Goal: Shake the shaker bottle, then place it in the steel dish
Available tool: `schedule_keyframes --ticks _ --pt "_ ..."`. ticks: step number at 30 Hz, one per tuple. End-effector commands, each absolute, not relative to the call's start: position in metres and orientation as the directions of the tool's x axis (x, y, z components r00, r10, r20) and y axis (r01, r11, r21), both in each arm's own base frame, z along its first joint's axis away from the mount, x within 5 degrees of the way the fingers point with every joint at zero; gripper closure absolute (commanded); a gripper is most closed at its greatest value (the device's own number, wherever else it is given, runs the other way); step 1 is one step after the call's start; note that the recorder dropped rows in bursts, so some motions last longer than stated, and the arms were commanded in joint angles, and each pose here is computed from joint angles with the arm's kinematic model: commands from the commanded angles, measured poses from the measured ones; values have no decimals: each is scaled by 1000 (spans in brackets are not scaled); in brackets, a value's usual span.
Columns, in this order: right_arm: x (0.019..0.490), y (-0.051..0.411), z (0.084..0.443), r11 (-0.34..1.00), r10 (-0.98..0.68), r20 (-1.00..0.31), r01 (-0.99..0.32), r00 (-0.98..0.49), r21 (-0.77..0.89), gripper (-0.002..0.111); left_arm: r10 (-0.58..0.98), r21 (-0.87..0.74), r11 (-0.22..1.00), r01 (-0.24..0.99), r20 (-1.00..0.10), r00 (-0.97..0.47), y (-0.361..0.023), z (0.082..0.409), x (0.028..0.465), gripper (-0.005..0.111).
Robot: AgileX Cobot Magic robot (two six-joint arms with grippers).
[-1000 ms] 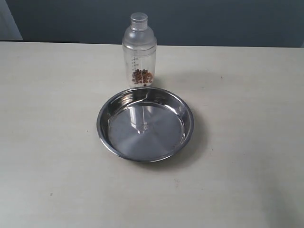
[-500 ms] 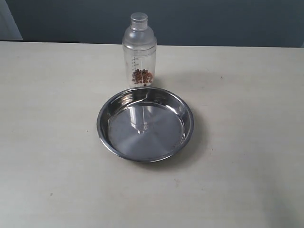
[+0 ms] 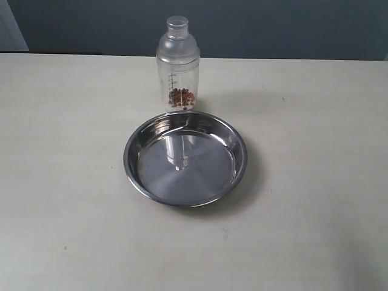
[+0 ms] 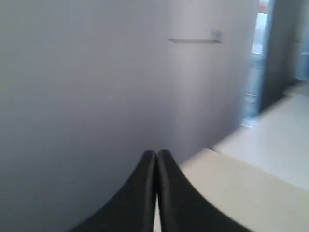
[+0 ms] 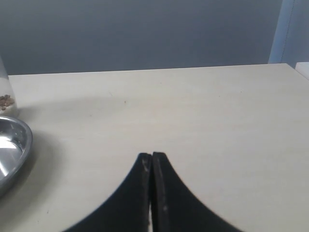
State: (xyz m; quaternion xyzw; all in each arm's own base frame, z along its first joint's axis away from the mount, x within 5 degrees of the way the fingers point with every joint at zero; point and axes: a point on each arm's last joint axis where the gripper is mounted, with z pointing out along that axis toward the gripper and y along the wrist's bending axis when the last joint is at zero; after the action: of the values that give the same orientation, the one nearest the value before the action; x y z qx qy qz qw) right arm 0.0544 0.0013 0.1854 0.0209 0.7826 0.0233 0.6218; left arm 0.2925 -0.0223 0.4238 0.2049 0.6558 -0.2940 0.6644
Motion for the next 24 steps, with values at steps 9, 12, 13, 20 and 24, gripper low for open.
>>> schedule_keyframes --ticks 9,12,13,20,24 --pt "54 1 186 998 61 -975 4 -216 61 109 332 125 821 -558 -898 287 47 592 200 106" --pt "54 1 186 998 61 -975 4 -216 61 109 292 111 793 -599 -932 214 49 578 208 106" --pt "54 1 186 998 61 -975 4 -216 61 109 286 119 792 -598 -939 193 48 572 212 106" --pt "54 1 186 998 61 -975 4 -216 61 109 352 333 934 -125 -916 190 -4 489 220 106" --pt "54 1 186 998 61 -975 4 -216 61 109 408 406 913 -45 -909 82 -7 436 216 106"
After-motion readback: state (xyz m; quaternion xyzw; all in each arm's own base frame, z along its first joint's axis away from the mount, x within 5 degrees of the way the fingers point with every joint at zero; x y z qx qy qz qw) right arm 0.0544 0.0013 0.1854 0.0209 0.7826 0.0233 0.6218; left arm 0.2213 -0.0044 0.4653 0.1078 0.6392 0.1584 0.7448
